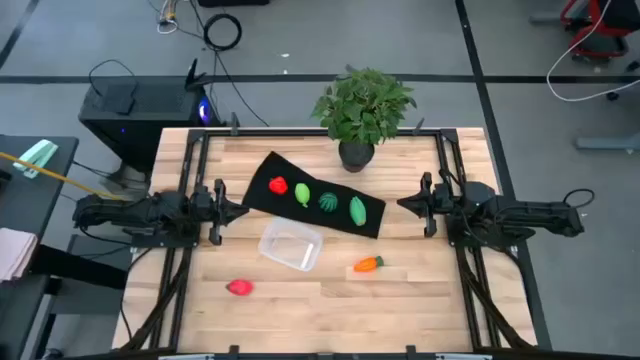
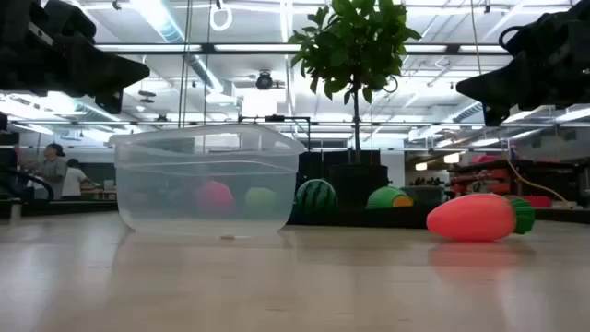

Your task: Pick and placing Produce into tupperware

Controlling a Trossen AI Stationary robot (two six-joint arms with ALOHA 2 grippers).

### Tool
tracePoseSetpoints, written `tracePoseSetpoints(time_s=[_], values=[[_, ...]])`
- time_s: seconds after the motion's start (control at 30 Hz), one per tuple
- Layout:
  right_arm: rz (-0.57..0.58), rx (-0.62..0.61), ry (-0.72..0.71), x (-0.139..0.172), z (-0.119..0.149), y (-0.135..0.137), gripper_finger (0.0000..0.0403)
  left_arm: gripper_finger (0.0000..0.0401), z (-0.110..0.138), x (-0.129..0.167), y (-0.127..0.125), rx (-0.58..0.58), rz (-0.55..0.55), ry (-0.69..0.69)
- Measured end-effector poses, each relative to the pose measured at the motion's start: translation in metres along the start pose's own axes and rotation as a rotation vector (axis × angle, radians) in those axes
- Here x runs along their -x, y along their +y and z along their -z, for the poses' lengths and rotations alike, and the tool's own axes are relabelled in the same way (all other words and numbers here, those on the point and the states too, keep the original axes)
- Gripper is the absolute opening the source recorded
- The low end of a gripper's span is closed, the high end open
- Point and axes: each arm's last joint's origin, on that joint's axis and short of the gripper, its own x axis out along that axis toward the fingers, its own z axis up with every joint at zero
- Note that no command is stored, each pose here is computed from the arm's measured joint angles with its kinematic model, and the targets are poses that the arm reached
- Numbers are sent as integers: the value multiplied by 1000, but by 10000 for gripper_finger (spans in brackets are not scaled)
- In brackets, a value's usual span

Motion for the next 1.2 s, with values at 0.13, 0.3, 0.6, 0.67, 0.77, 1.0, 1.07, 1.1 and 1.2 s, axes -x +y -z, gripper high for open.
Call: tracePoseSetpoints(time_s=[0.13,0.3,0.6,0.67,0.77,1.0,1.07,1.1,1.2], values=[[0,0,0,0,0,0,12,28,0,0,0,0,0,0],[0,0,0,0,0,0,12,32,0,0,0,0,0,0],[0,0,0,0,0,0,12,40,0,0,0,0,0,0],[0,0,0,0,0,0,12,37,0,0,0,0,0,0],[0,0,0,0,0,0,12,32,0,0,0,1,0,0],[0,0,0,0,0,0,12,29,0,0,0,0,0,0],[0,0,0,0,0,0,12,33,0,0,0,0,0,0],[0,0,0,0,0,0,12,34,0,0,0,0,0,0],[0,0,0,0,0,0,12,39,0,0,0,0,0,0]])
